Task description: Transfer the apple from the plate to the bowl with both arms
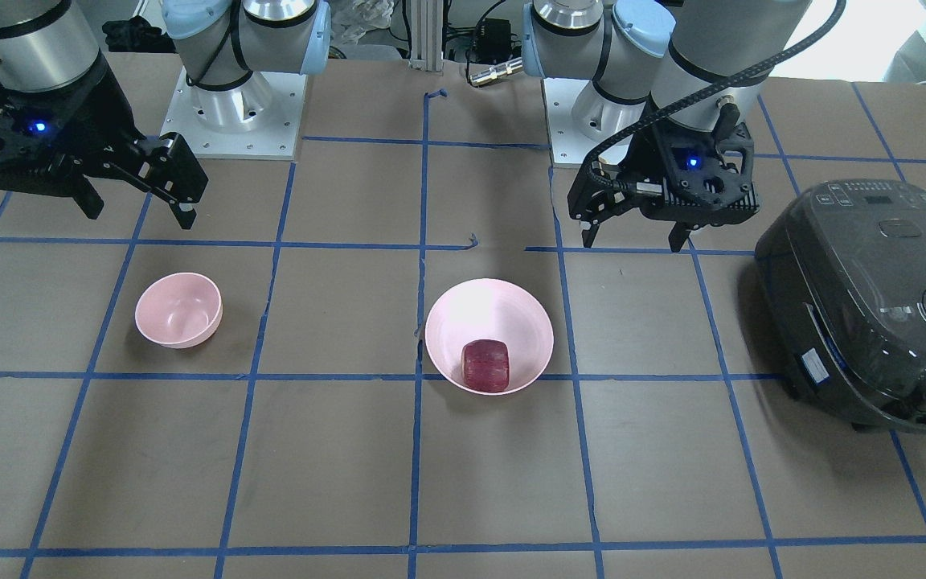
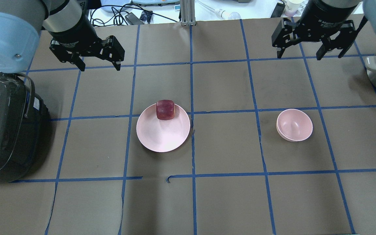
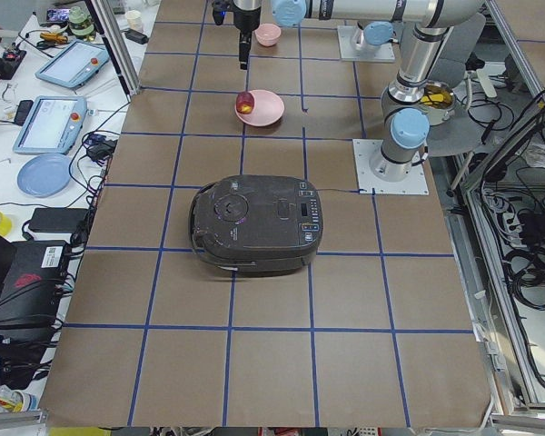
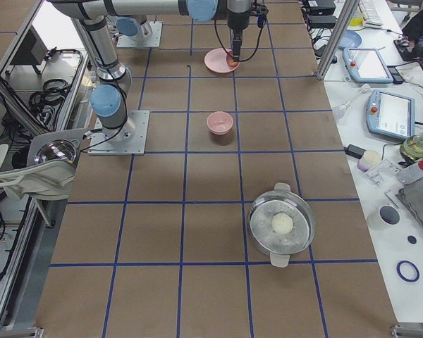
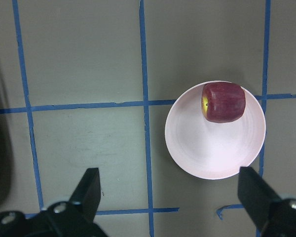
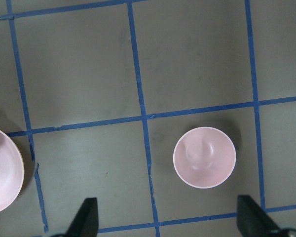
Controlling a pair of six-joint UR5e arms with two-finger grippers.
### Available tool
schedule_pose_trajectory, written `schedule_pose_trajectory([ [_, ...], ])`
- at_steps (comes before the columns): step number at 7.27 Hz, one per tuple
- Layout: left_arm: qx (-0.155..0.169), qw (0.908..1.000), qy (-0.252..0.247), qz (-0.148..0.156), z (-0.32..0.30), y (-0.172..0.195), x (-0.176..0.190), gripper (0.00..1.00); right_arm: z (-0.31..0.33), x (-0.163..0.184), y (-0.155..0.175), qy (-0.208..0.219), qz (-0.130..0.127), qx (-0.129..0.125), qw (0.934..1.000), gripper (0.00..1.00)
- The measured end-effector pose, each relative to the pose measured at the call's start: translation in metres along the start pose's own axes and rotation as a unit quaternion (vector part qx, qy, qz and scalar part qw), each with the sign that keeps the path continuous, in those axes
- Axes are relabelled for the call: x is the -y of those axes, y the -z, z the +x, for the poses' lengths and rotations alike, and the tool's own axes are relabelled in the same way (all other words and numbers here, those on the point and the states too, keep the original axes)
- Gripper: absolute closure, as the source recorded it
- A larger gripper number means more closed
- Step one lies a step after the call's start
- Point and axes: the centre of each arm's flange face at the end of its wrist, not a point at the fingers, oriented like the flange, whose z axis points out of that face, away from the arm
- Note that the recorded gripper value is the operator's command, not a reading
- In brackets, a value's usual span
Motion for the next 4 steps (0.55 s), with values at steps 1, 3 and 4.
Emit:
schedule_pose_trajectory([
  [1,0.0,1.0,0.0,0.0,-0.0004,-0.0006,-0.0001,0.0,0.0,0.0,0.0,0.0,0.0,0.0,1.0,0.0],
  [3,0.0,1.0,-0.001,-0.002,0.0006,-0.001,-0.0013,0.0,0.0,0.0,0.0,0.0,0.0,0.0,1.0,0.0],
  [4,0.001,1.0,-0.001,-0.008,0.0005,-0.0039,-0.0034,0.0,0.0,-0.0001,-0.0002,0.0,-0.001,0.0,1.0,0.0],
])
